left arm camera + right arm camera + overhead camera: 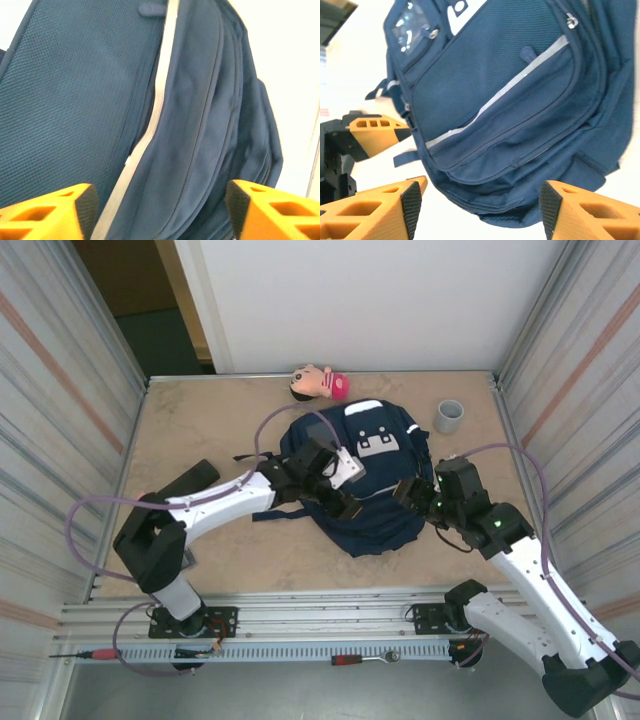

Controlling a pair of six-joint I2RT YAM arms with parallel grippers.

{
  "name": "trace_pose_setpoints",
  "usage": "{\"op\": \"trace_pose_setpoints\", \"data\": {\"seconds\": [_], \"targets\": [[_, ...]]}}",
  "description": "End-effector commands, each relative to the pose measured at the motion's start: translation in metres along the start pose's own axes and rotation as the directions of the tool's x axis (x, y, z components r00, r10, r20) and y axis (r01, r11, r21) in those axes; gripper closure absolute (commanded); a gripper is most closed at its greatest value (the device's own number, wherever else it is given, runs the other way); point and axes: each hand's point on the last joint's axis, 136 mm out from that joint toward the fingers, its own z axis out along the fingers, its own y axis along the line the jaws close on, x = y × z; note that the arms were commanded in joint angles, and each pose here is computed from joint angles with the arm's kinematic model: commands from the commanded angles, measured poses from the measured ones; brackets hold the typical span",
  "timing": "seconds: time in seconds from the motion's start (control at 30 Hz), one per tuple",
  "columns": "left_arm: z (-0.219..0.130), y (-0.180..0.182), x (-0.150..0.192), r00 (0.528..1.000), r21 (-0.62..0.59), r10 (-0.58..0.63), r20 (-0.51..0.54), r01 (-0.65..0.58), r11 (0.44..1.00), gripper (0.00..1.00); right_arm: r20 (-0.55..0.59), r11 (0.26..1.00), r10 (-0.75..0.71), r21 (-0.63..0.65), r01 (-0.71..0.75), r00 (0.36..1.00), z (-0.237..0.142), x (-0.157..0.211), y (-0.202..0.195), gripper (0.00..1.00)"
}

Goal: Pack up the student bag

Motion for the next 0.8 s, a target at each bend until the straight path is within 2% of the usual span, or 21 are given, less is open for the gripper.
{"op": "trace_pose_setpoints", "data": {"seconds": [0.0,0.13,0.23,0.33,0.5,0.63,0.77], "targets": [[-0.047,0.013,0.028,0.992,0.024,0.111,-0.058,-0.110,0.994,0.19,0.005,0.991,-0.086,-0.102,0.086,0.996,-0.002,-0.007,0.024,0.36],[-0.103,0.064,0.065,0.995,-0.033,0.040,-0.087,-0.043,0.999,0.15,-0.010,0.987,-0.112,-0.119,0.110,0.994,0.007,-0.009,0.033,0.35],[-0.141,0.109,0.098,0.991,-0.143,-0.097,-0.095,0.083,0.986,0.15,-0.029,0.983,-0.125,-0.141,0.120,0.992,0.014,-0.010,0.040,0.35],[-0.169,0.148,0.141,0.973,-0.257,-0.189,-0.132,0.151,0.955,0.12,-0.047,0.978,-0.134,-0.168,0.125,0.990,0.019,-0.013,0.051,0.35],[-0.198,0.192,0.199,0.923,-0.359,-0.344,-0.174,0.266,0.895,0.09,-0.072,0.972,-0.169,-0.178,0.154,0.983,0.029,-0.019,0.064,0.35],[-0.213,0.223,0.221,0.885,-0.430,-0.437,-0.162,0.335,0.838,0.07,-0.087,0.966,-0.191,-0.193,0.172,0.978,0.036,-0.019,0.073,0.34],[-0.213,0.247,0.251,0.819,-0.492,-0.506,-0.270,0.334,0.804,0.05,-0.130,0.936,-0.261,-0.276,0.218,0.957,0.043,-0.005,0.092,0.28]]}}
